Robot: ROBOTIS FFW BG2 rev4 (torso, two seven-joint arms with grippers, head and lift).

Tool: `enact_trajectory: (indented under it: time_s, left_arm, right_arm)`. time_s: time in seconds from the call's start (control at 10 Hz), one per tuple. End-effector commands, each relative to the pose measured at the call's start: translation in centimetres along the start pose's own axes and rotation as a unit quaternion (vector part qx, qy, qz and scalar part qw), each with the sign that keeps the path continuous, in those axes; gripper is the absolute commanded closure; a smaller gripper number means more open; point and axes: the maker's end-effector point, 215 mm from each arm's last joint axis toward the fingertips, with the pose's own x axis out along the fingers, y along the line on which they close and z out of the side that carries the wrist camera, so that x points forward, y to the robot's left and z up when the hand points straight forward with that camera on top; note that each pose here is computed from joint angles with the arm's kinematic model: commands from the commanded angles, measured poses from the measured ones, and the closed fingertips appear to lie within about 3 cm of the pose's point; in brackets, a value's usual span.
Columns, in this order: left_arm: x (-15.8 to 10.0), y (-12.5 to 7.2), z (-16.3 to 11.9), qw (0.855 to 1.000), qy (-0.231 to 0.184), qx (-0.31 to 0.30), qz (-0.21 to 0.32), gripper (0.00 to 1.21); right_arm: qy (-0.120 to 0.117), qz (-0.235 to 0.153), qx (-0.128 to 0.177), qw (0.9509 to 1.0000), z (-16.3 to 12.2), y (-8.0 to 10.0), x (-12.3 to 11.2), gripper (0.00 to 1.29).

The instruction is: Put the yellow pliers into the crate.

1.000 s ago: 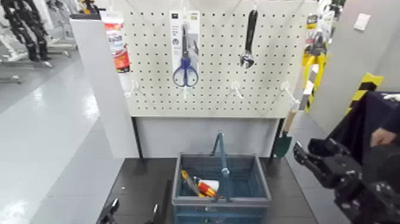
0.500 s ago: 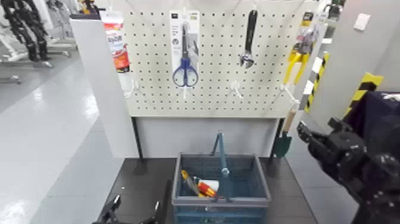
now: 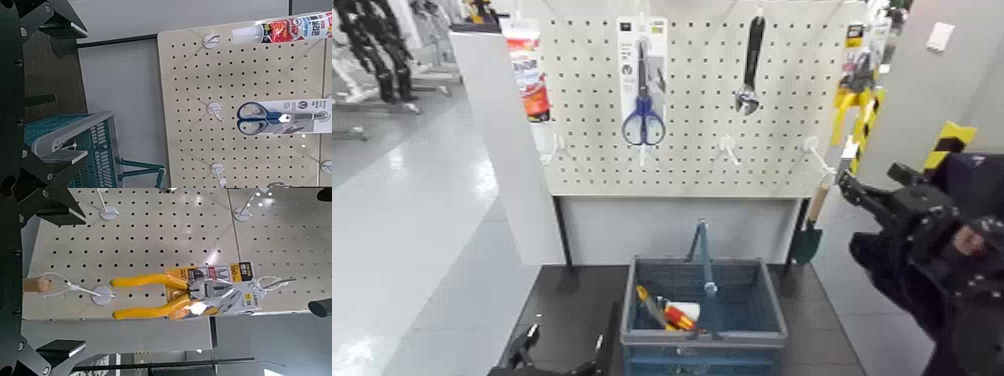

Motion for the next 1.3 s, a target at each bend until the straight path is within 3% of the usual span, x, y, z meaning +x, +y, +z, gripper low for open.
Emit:
enact_trajectory:
  time_s: [0.1,0.8,1.0,1.3]
  left_arm:
    - [0.3,-0.3,0.2,1.0,0.0,0.0,-0.005,0.22]
    - [1.0,-1.4,0.6,1.0,-0.001,0.0,-0.017,0.22]
    - [1.2,-1.6,0.7,1.0,-0.001,0.0,-0.019,0.22]
    - [1.5,-1.8,0.9,1.0,-0.003,0.001,-0.022,0.22]
  right_arm:
    - [-0.012,0.012,0.005,0.9998,1.9,-1.1,1.6,0.18]
    - [-0.052,0.066,0.011,0.9964,7.9,-2.4,5.9,0.18]
    - [-0.057,0.107,0.028,0.9922,8.9,-1.5,7.4,0.18]
    - [-0.069,0.129,0.033,0.9887,10.2,-1.2,9.0,0.19]
